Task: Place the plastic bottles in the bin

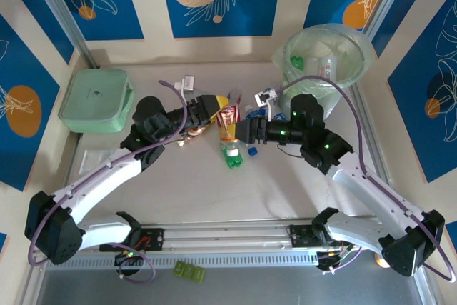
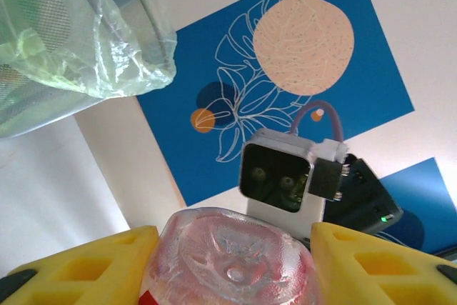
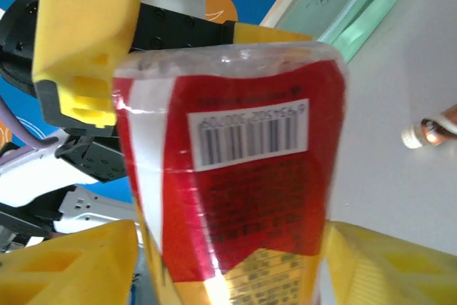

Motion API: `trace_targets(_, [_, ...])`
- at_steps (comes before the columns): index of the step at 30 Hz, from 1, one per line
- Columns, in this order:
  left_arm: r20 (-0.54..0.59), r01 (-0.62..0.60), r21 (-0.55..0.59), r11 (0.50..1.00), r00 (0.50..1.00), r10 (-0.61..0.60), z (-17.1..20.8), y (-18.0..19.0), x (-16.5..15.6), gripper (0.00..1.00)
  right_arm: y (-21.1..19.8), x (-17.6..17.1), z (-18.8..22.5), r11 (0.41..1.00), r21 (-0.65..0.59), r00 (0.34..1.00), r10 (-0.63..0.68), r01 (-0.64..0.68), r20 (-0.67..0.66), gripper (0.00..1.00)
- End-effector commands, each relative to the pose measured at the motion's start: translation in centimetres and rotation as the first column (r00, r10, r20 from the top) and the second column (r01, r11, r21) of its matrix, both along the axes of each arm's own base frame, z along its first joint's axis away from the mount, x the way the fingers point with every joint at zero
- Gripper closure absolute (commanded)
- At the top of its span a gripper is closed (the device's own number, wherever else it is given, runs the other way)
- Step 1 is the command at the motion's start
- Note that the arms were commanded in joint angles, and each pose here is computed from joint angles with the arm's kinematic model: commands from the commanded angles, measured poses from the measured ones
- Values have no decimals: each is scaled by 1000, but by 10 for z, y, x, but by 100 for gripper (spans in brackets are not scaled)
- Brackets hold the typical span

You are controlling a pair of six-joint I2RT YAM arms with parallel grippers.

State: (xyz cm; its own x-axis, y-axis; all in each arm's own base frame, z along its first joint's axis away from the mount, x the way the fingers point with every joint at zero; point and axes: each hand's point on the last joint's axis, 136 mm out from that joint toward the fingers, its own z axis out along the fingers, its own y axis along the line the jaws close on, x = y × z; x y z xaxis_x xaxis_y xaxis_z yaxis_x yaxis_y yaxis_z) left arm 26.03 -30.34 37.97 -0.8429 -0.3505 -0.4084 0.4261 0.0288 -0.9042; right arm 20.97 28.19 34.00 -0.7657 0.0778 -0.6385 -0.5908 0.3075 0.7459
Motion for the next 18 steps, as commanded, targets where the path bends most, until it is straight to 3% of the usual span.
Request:
trace_targets(1, [-2,51,-68,996,999,-52,6,-3,-3,48,7,-6,14,996,67,998,55,-57,31,40])
trace_targets(3, [-2,61,-78,995,998,-61,7,-4,-3,49,7,-7,12,996,71,998,57,-58,23,46])
trace_targets(7, [-1,62,-86,994,998,-63,8,-4,-3,49,6,-7,11,995,82,998,55,-55,4,46])
trace_targets(10, [7,66,-104,992,998,-66,13,-3,-5,49,4,-4,8,996,84,999,30,-29,-11,32])
trace_targets(13, [16,76,-133,988,997,-74,18,-2,-7,49,2,1,3,996,89,999,19,-16,-33,30])
trace_targets(18, [19,97,-150,984,995,-95,22,-3,-9,49,2,3,3,993,118,999,23,-18,-46,42])
